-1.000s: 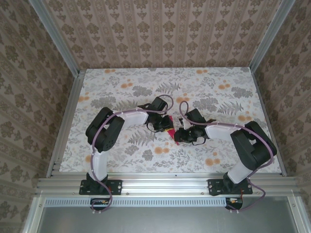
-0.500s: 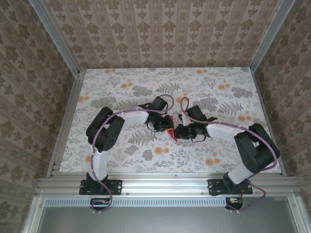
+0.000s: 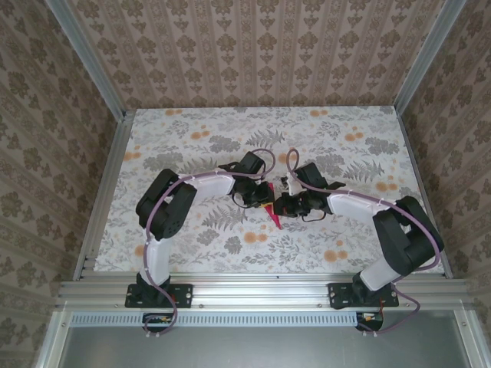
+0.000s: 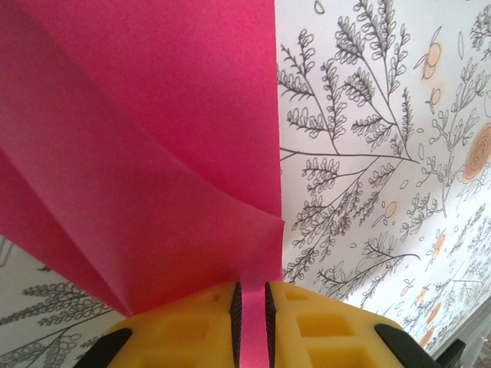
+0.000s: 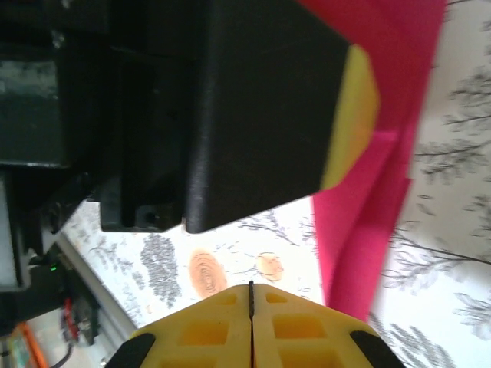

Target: Fold a paper plane with a square sheet of paper (pick it up from the middle)

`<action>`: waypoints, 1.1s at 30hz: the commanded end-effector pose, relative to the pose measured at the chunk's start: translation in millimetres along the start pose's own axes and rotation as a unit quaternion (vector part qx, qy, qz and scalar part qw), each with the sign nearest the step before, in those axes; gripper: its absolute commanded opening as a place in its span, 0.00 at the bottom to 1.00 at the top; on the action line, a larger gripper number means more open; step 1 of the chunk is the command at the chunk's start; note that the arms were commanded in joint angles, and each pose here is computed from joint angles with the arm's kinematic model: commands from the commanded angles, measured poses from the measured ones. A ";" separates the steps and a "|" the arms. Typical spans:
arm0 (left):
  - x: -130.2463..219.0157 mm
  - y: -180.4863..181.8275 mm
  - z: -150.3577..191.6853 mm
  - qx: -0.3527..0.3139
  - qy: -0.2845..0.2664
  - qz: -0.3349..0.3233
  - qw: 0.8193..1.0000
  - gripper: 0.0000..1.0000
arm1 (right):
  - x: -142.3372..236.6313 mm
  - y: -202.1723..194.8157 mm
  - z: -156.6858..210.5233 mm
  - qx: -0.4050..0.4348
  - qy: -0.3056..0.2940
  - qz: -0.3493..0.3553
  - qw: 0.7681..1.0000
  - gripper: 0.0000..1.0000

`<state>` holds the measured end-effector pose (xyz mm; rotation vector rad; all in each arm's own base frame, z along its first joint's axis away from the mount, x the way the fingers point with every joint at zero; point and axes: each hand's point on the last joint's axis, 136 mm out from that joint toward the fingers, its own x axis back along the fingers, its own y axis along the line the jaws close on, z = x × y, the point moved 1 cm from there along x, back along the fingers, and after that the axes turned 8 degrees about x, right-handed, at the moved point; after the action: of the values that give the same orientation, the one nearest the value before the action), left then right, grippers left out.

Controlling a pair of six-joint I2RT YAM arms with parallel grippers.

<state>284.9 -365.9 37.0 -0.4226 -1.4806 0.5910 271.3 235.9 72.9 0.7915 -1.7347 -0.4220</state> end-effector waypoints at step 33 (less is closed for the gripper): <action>-5.8 5.1 -1.3 -0.012 0.015 -0.016 1.000 0.19 | -12.0 -27.7 30.4 -0.068 0.055 -0.032 0.996 0.09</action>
<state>284.6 -367.4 36.2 -0.4326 -1.4738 0.5686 267.4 222.6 25.9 0.7410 -1.6102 -0.4905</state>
